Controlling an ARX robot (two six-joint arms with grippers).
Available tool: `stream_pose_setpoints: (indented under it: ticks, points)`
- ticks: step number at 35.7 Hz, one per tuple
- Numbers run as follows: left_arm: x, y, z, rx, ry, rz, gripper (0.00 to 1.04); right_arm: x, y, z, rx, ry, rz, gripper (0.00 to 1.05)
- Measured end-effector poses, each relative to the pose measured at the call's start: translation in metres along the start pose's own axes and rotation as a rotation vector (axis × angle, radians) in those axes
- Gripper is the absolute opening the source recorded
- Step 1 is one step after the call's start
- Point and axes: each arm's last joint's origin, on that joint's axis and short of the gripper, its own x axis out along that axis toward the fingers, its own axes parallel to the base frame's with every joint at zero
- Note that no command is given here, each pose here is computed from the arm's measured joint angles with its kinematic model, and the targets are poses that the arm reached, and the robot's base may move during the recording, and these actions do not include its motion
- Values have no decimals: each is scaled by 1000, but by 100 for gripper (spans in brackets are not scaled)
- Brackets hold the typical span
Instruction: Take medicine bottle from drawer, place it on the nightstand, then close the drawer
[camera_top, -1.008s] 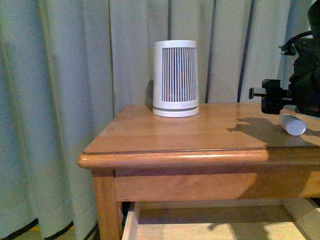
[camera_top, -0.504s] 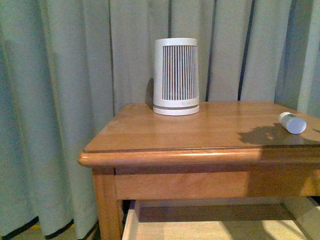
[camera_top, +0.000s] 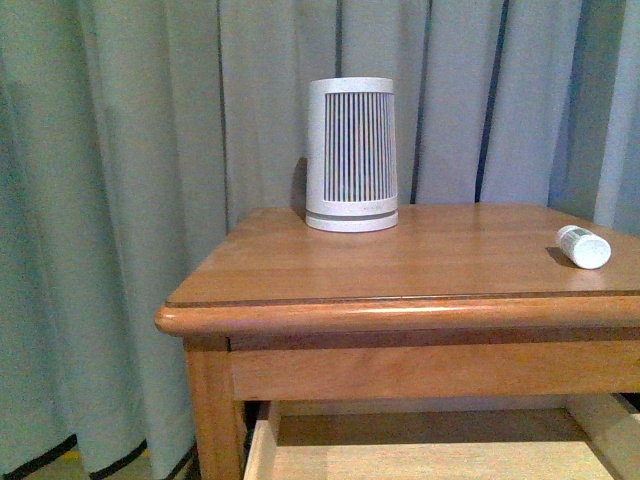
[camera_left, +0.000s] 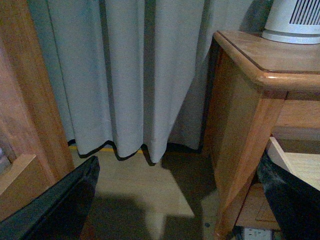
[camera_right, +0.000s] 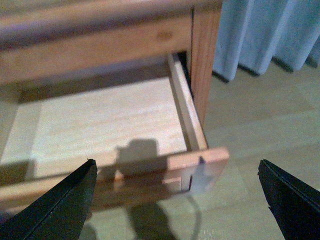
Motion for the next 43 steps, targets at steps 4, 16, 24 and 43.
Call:
stream_pose_setpoints:
  ticks: [4,16,24,43]
  points:
    - [0,0,0,0,0,0,98,8,-1,-21,-2,69,-4,98]
    - [0,0,0,0,0,0,98,45,5,-66,3,196,-16,98]
    - [0,0,0,0,0,0,98,80,12,-78,-35,183,-31,98]
    - [0,0,0,0,0,0,98,225,38,-62,-162,21,-6,98]
